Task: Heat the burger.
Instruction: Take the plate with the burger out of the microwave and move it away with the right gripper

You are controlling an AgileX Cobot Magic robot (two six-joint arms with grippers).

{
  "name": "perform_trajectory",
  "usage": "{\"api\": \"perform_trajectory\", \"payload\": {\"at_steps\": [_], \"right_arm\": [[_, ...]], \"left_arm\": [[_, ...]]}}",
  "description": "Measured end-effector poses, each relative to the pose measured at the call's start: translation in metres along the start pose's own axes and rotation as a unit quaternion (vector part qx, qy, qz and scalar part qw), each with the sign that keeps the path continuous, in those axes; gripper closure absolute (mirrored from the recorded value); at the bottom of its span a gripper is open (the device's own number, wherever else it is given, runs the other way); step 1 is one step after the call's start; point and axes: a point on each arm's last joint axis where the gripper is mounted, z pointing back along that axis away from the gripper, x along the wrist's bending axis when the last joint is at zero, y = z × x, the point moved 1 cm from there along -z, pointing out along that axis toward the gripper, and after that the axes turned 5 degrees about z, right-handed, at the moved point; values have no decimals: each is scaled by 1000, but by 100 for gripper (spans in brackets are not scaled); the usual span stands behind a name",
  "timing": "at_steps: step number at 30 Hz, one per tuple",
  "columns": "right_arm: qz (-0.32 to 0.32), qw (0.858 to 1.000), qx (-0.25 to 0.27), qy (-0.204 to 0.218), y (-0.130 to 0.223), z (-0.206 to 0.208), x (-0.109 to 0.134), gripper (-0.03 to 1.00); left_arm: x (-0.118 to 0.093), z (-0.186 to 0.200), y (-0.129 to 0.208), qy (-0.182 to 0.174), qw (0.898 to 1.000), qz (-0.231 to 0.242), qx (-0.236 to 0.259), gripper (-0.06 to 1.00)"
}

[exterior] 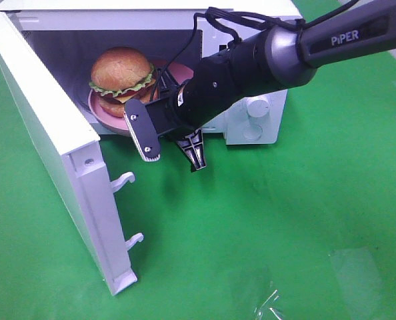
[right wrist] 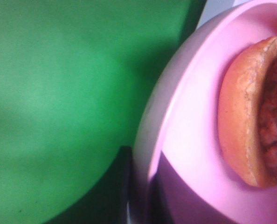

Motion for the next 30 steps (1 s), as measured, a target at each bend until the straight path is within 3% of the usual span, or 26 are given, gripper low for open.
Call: {"api": "perform_trajectory", "payload": {"at_steps": [10, 21, 30], "right_arm": [[17, 1000, 0, -4, 0, 20, 6, 90], [18, 1000, -3, 17, -4, 51, -4, 90], [25, 1000, -4, 4, -3, 65, 15, 90]], "left_arm": [[0, 0, 0, 0, 1000, 0, 0, -3], [0, 0, 0, 0, 1000, 0, 0, -3], [0, 0, 0, 0, 1000, 0, 0, -3]]}}
